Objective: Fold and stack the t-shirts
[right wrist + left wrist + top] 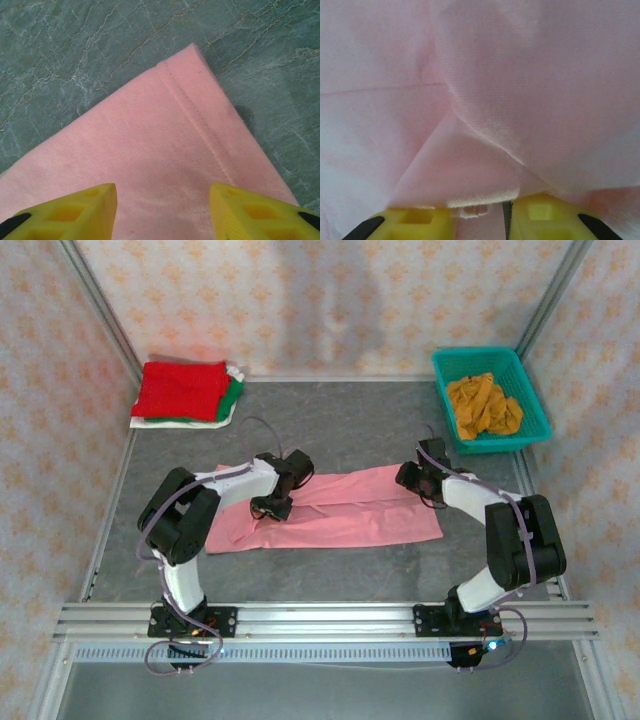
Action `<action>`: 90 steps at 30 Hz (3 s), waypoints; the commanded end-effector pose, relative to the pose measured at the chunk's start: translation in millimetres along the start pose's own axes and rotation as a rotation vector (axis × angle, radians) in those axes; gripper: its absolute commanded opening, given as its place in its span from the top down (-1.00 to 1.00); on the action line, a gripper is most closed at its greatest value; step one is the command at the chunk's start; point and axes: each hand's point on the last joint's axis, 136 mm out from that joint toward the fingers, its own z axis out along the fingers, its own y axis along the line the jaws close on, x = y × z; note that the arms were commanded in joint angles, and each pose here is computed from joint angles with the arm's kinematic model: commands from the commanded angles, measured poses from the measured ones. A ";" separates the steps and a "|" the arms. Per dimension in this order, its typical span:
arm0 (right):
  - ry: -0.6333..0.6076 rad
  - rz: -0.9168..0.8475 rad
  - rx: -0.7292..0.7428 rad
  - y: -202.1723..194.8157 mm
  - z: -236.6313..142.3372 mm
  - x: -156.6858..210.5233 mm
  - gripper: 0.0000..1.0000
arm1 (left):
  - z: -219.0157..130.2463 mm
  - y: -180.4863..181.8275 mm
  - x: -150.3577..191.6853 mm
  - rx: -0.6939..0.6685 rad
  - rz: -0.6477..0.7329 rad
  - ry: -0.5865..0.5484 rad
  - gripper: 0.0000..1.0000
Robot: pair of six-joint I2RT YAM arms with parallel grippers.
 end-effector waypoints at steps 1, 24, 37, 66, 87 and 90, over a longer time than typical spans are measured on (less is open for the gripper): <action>-0.004 0.010 0.024 -5.4 1.0 -1.1 -0.03 | 7.1 8.7 3.0 -0.033 -0.031 0.013 0.41; 0.008 0.014 0.027 -6.4 3.2 1.4 -0.03 | -17.4 22.1 -3.7 -0.049 -0.066 -0.032 0.85; 0.011 0.009 0.030 -6.5 3.4 1.5 -0.03 | -17.6 24.0 -4.7 -0.064 -0.068 -0.027 0.65; 0.016 0.008 0.043 -10.7 4.1 4.7 -0.04 | -4.4 22.3 0.5 -0.059 -0.067 -0.016 0.65; 0.020 0.009 0.045 -10.5 4.3 4.7 -0.04 | -6.3 21.9 -2.8 -0.051 -0.076 -0.028 1.00; 0.019 0.007 0.047 -10.4 3.3 4.1 -0.04 | -14.7 25.8 -3.9 -0.054 -0.088 -0.043 1.00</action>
